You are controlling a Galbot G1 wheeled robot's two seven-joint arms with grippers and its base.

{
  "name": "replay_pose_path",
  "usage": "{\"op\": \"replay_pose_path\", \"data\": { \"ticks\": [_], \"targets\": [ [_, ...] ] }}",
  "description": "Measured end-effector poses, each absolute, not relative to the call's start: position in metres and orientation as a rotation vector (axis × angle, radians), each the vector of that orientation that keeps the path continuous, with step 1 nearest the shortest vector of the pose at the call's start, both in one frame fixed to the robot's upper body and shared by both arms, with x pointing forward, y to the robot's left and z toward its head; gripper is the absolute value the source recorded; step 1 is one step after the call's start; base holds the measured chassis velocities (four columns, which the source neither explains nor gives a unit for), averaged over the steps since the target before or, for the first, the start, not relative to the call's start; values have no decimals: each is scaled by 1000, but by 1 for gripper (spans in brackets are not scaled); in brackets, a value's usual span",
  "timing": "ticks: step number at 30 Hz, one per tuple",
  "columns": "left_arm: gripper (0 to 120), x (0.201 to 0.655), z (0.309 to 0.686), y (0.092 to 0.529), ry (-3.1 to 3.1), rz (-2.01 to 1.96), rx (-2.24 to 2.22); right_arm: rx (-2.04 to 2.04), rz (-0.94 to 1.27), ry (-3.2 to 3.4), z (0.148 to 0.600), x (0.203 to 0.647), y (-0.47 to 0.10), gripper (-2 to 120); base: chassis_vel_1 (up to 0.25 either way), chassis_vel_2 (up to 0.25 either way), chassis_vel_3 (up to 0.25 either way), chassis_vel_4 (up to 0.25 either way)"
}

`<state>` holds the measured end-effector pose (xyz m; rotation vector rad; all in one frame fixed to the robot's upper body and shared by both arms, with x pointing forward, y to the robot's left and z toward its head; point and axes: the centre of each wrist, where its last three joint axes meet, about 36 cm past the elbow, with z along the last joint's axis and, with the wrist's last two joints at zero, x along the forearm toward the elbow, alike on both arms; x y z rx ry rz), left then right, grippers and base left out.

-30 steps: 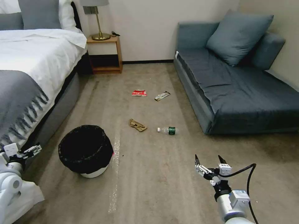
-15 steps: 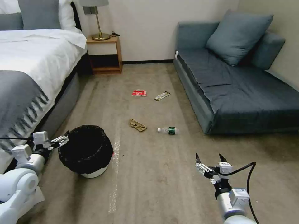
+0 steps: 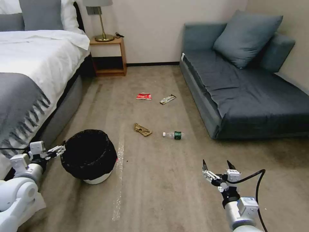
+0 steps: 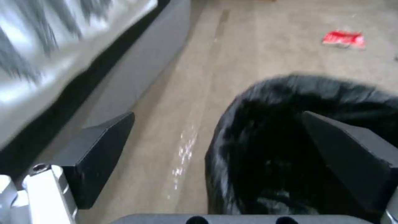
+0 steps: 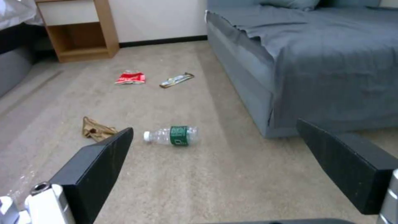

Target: Pick up the trash bin, then pick up the garbage on the floor and place it into the trash bin.

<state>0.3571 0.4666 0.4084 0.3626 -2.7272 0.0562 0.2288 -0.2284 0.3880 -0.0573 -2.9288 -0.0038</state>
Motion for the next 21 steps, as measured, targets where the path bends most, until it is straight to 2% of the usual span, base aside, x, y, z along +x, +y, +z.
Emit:
{"op": "replay_pose_path", "data": {
  "ticks": [9,21],
  "targets": [
    [100,364,374,460,-2622,189,388,-71,13,-2928,388,229,-231,100,0,0,0,0],
    [100,382,367,445,-2470,414,411,-83,38,-2928,387,235,-238,100,0,0,0,0]
  ]
}}
